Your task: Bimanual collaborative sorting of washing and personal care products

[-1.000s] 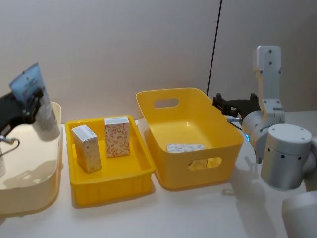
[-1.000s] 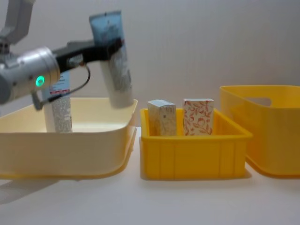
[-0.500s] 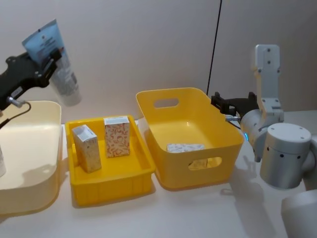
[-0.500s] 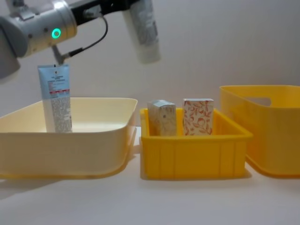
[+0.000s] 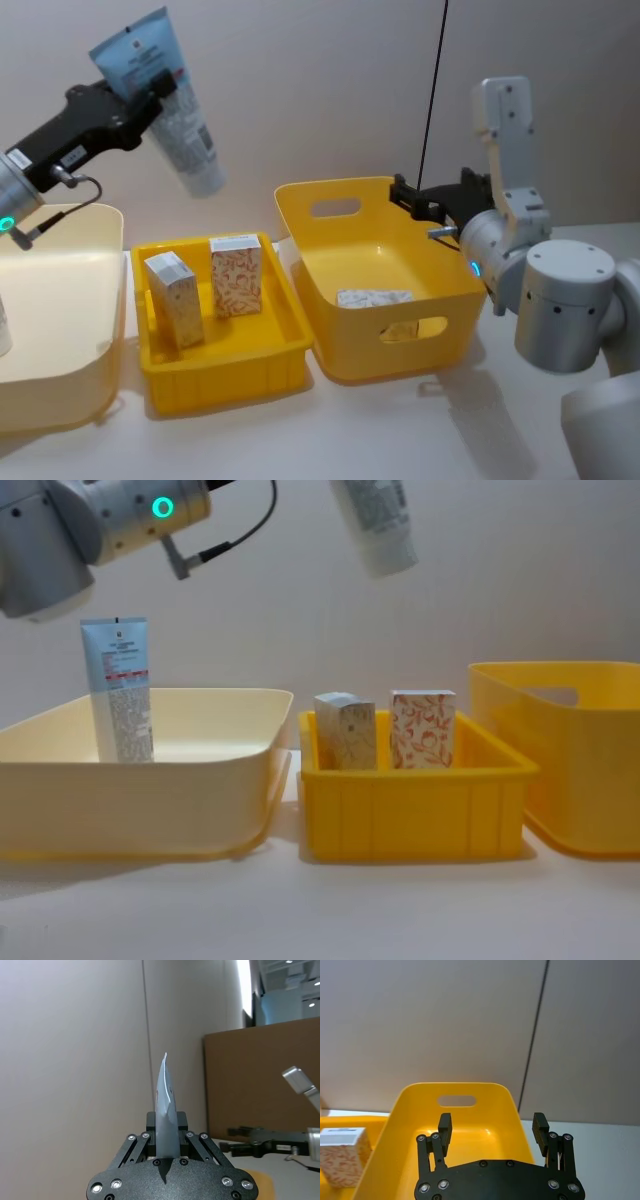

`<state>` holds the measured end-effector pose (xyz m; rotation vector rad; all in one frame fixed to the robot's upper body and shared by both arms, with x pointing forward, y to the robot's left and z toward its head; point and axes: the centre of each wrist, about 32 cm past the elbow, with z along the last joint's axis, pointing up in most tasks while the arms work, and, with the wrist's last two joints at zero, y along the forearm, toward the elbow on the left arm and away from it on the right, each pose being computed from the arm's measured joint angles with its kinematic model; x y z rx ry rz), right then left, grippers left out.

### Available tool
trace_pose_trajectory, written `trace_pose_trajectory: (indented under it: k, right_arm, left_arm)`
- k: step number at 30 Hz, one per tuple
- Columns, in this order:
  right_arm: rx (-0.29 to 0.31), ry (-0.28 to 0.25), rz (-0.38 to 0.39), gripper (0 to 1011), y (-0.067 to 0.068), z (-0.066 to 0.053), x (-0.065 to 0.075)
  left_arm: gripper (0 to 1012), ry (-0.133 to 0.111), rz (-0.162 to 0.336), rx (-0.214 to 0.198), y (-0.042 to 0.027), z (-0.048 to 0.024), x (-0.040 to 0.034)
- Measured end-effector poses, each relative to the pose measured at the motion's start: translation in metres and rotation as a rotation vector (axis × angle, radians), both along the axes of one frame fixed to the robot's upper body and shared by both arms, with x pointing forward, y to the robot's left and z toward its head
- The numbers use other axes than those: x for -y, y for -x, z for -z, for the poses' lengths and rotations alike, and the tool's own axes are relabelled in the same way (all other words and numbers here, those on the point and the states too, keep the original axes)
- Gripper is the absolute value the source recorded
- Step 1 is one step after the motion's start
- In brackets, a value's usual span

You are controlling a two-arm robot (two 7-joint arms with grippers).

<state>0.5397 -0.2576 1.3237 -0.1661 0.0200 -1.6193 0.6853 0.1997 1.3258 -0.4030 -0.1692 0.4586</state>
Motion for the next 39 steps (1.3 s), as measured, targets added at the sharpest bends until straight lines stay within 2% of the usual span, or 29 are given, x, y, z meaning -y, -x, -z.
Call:
trace_pose_trajectory:
  k: [5,15,22,29,39]
  right_arm:
    - [0.010,0.011,-0.073,1001,-0.001,-0.002,-0.004]
    - [0.027,0.028,-0.219,1001,-0.004,-0.004,-0.010]
    - [0.056,0.036,-0.269,1001,-0.003,-0.001,-0.012]
    - [0.088,0.050,-0.307,1001,0.000,0.002,-0.013]
    - [0.104,0.075,-0.413,1001,0.004,-0.004,-0.002]
  left_arm:
    - [225,0.013,0.058,-0.029,-0.0033,0.0030,0.0109]
    - [223,0.027,0.109,-0.072,-0.0042,0.0116,0.0226]
    - [224,0.034,0.124,-0.091,-0.0042,0.0160,0.0279]
    - [223,0.038,0.125,-0.103,-0.0027,0.0188,0.0300]
    - [223,0.039,0.115,-0.115,0.0002,0.0216,0.0315]
